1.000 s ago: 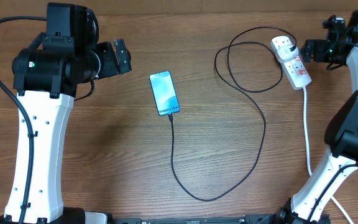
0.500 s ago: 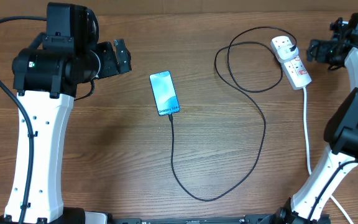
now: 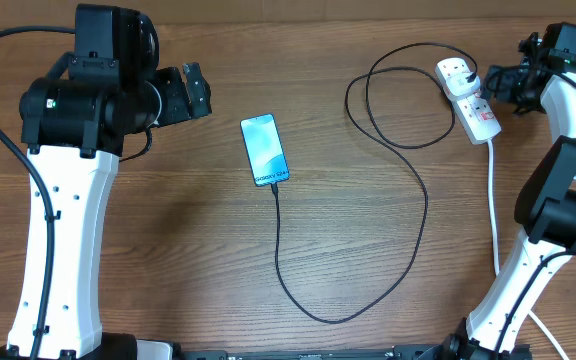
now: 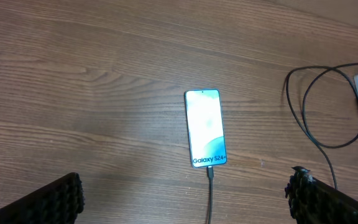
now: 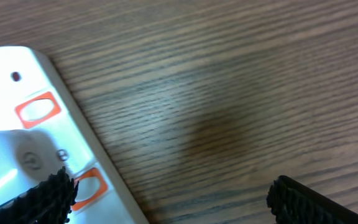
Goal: Plug charger to phone and switch on socket
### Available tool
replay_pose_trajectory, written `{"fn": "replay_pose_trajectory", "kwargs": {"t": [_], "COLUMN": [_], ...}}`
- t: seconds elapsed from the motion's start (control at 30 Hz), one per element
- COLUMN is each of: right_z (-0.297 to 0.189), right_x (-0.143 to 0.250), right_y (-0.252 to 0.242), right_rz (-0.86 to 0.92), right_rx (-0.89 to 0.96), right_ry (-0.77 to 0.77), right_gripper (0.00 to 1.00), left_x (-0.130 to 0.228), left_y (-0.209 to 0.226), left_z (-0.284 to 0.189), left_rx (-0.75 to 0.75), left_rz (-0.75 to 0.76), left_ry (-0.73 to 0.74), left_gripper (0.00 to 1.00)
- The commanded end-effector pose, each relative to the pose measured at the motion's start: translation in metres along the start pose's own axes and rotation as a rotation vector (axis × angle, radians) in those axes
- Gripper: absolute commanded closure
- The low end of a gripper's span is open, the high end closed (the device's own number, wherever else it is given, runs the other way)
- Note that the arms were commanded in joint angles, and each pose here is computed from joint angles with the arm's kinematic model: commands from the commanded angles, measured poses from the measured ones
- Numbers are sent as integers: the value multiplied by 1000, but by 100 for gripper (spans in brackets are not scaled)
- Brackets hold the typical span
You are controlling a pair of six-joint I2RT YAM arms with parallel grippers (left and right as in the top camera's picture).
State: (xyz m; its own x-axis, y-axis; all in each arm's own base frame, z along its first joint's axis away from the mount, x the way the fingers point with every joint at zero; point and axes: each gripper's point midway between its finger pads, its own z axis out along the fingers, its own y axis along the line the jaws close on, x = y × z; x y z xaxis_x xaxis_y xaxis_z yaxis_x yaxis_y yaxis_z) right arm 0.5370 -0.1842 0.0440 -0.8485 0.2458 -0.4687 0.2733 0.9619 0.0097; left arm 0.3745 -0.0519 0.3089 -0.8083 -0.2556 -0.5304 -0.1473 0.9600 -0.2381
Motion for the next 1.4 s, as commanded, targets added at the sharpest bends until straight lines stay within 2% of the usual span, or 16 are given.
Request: {"fn": "replay_pose_trajectory", "kwargs": {"t": [0.0, 1.37], "right_z": [13, 19], "right_x": [9, 20], "right_y": [-4, 10], "right_rz": [31, 56], "right_rx": [28, -56], "right_ry": [25, 68], "right_gripper": [0, 0], "left_x": [0, 0], "left_y": [2, 2], "left_z": [2, 2], "left_rx": [-7, -7], "left_rz": [15, 15], "left_ry": [3, 3], "left_gripper": [0, 0]}}
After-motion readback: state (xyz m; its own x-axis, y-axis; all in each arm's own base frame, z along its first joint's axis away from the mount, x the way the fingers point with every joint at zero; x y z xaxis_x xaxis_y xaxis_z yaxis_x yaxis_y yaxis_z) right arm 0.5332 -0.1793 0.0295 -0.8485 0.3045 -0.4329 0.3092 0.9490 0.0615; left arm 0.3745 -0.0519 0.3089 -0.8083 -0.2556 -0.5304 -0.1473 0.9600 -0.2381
